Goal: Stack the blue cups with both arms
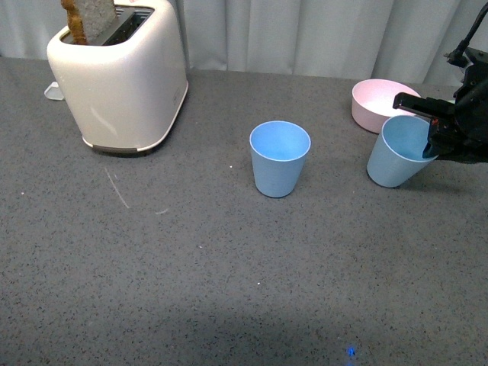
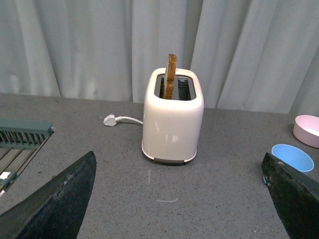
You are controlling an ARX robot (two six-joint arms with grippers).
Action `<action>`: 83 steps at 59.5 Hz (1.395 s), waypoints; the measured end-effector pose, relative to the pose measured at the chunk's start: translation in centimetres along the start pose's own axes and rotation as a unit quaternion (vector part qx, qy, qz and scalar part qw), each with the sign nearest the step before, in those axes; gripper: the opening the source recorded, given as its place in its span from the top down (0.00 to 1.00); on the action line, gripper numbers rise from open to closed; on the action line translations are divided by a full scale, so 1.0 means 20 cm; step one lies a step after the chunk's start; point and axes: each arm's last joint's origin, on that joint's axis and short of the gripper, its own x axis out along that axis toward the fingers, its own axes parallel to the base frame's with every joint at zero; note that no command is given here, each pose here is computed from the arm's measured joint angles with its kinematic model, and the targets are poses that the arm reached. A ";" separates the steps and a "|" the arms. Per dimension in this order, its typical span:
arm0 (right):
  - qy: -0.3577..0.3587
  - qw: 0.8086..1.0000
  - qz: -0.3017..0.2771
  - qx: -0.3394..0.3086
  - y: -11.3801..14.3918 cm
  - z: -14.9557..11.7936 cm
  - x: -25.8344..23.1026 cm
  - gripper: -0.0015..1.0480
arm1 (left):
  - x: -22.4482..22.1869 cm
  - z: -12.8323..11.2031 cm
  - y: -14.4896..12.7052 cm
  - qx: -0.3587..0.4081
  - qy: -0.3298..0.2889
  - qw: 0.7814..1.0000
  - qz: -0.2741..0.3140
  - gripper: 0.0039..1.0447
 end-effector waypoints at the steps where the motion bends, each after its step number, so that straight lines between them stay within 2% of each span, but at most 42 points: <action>1: 0.001 1.000 0.005 0.000 0.00 0.00 -0.01 0.99 | 0.00 0.00 0.00 0.000 0.000 1.000 0.000 0.06; 9: -0.001 0.998 0.055 -0.009 0.07 0.02 -0.11 0.99 | 0.00 0.00 0.00 0.000 0.000 1.000 0.000 0.06; 17: -0.014 0.991 0.125 -0.038 0.22 0.03 -0.26 0.99 | 0.00 0.00 0.00 0.000 0.000 1.000 0.000 0.06; 24: -0.024 0.985 0.156 -0.064 0.34 0.02 -0.34 0.99 | 0.00 0.00 0.00 0.000 0.000 1.000 0.000 0.06; 36: -0.014 0.979 0.177 -0.100 0.51 -0.05 -0.37 0.99 | 0.00 0.00 0.00 0.000 0.000 1.000 0.000 0.06; 59: 0.003 0.980 0.166 -0.107 0.55 -0.09 -0.32 0.99 | 0.00 0.00 0.00 0.000 0.000 1.000 0.000 0.06; 63: 0.003 0.980 0.168 -0.107 0.55 -0.09 -0.32 0.91 | 0.00 0.00 0.00 0.000 0.000 1.000 0.000 0.06; 67: -0.004 0.979 0.169 -0.111 0.55 -0.09 -0.32 0.75 | 0.00 0.00 0.00 0.000 0.000 1.000 0.000 0.06; 71: -0.013 0.979 0.166 -0.118 0.56 -0.08 -0.32 0.67 | 0.00 0.00 0.00 0.000 0.000 1.000 0.000 0.06; 77: -0.035 0.977 0.152 -0.143 0.54 -0.08 -0.31 0.47 | 0.00 0.00 0.00 0.000 0.000 1.000 0.000 0.06; 83: -0.034 0.977 0.149 -0.150 0.54 -0.08 -0.31 0.32 | 0.00 0.00 0.00 0.000 0.000 1.000 0.000 0.06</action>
